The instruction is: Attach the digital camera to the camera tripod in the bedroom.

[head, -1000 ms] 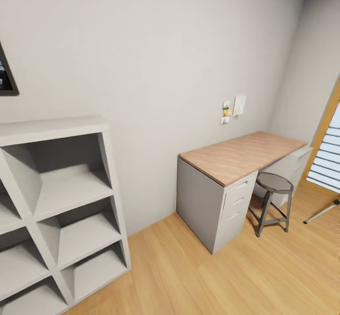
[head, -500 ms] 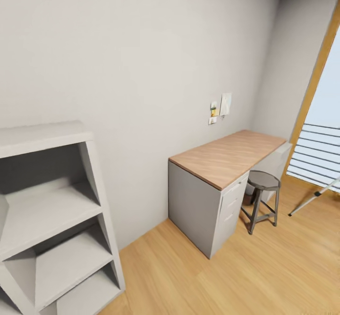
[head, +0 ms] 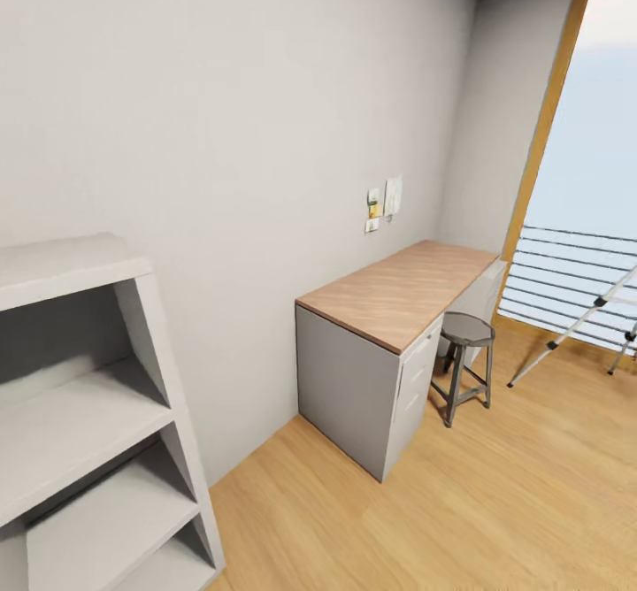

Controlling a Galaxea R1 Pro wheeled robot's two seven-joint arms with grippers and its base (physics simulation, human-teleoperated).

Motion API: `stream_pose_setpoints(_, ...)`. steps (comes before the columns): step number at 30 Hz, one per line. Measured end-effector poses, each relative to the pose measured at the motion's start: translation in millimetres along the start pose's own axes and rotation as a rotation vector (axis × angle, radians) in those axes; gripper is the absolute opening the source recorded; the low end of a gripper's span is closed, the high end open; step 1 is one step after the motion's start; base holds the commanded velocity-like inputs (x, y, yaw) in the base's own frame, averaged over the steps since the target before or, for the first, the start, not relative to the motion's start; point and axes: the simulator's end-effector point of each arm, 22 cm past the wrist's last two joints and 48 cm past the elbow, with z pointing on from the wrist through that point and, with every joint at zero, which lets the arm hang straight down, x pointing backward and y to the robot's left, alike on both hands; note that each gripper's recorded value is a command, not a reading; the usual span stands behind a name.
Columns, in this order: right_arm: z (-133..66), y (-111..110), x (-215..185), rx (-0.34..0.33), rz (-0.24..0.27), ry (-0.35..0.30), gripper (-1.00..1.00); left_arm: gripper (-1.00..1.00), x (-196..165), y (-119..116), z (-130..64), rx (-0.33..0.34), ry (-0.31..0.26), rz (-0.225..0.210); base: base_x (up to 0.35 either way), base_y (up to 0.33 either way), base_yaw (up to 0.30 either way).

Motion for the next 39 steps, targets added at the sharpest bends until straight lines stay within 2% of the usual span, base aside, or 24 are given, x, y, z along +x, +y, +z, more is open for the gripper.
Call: stream_pose_setpoints(39, 0.0, -1.3, 0.0, 0.002, 0.004, 0.000, 1.00, 1.00, -0.5, 1.0, 0.0, -0.001, -0.001, 0.001, 0.001, 0.002, -0.261)
